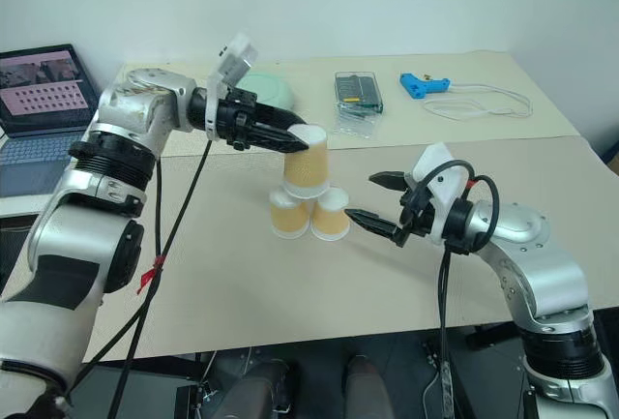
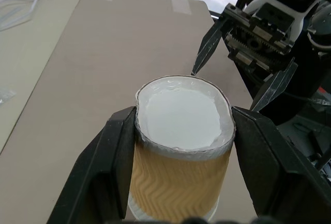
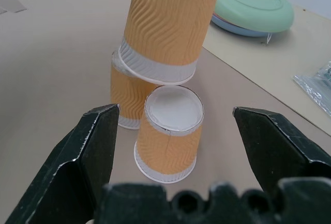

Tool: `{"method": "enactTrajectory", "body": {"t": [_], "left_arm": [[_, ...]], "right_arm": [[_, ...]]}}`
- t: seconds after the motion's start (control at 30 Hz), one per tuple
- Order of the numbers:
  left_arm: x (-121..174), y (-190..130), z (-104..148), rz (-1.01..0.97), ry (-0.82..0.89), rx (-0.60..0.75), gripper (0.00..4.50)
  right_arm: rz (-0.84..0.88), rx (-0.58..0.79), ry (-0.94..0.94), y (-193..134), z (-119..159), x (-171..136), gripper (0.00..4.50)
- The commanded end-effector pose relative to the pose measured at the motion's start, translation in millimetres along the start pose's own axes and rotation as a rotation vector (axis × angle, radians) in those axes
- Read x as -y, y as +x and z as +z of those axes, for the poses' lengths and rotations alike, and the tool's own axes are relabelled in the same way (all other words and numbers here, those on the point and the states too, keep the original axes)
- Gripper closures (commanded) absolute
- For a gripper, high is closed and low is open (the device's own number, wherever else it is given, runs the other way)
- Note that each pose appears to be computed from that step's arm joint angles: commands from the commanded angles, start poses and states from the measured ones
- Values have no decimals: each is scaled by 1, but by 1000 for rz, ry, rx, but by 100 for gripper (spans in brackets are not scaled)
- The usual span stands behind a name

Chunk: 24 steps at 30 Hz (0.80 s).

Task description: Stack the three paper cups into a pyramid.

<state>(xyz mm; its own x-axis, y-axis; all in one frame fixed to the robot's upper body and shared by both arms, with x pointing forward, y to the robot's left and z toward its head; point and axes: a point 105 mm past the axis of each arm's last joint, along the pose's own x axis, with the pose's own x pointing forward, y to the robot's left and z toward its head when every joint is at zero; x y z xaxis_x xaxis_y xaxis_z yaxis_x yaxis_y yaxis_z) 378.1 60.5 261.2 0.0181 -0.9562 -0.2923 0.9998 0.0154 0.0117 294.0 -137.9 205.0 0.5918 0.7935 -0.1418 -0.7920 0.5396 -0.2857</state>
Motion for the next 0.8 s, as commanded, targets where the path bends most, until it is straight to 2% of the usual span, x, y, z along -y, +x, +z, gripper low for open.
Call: {"method": "enactTrajectory", "body": {"t": [0.03,0.77,0.8], "left_arm": [[3,-2,18,-15,76,3,212],[3,8,16,-34,75,12,212],[3,8,15,-30,83,7,163]], "right_arm": [[-24,27,-41,-7,13,2,38],[-32,16,-45,-12,14,3,38],[-32,16,-45,-12,14,3,38]]}}
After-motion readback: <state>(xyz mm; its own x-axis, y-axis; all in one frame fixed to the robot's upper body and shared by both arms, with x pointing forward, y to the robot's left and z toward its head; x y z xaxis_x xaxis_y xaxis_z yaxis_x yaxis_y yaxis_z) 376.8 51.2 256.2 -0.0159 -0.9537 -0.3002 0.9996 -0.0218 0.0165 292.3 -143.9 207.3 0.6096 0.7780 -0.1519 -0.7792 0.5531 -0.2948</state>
